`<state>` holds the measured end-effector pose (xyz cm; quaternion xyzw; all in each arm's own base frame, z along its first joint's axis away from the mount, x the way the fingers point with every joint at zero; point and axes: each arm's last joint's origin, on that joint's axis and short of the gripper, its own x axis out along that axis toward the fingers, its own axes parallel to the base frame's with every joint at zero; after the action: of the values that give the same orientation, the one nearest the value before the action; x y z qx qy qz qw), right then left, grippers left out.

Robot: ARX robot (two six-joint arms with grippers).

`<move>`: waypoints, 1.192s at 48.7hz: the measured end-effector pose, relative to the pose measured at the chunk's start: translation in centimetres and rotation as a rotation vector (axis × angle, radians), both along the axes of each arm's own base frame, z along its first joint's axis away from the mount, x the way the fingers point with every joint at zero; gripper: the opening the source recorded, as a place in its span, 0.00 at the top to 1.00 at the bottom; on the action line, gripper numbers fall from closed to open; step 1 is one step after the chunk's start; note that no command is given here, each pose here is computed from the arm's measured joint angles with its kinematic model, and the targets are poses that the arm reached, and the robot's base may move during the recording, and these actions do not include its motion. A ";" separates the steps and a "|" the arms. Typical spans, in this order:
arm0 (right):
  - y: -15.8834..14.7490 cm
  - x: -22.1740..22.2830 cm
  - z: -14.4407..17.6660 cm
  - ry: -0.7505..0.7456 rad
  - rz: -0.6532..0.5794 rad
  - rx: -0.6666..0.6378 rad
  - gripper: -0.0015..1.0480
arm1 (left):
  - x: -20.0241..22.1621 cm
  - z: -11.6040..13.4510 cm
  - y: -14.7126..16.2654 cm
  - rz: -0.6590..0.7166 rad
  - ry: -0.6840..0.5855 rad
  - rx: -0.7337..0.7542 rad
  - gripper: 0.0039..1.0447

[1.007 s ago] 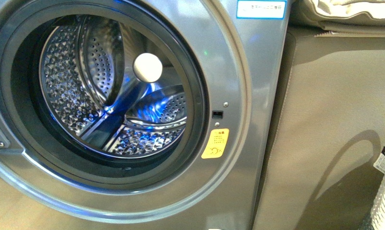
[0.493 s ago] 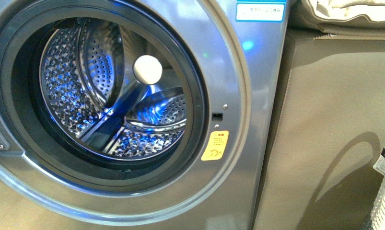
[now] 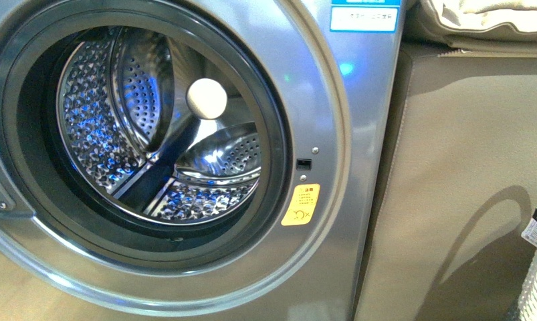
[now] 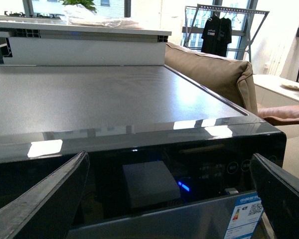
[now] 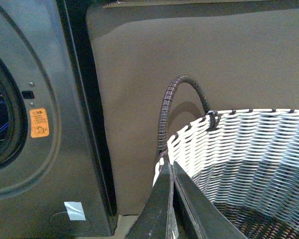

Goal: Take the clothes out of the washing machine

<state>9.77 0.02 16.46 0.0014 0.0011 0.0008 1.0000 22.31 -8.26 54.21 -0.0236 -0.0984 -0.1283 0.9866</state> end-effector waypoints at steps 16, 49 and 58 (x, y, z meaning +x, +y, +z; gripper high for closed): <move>0.0 0.0 0.0 0.000 -0.001 0.000 0.98 | -1.2 -10.2 1.5 0.233 0.166 0.026 0.42; 0.0 0.0 0.0 0.000 -0.001 0.000 0.98 | -7.9 -30.6 7.0 0.251 0.206 0.046 0.97; 0.0 0.0 0.0 0.000 -0.001 0.000 0.98 | -8.9 -32.6 8.2 0.255 0.202 0.044 0.97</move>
<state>9.77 0.02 16.46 0.0014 0.0010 0.0004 1.0000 13.44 -0.09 21.56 -0.0022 0.0022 -0.0013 1.0000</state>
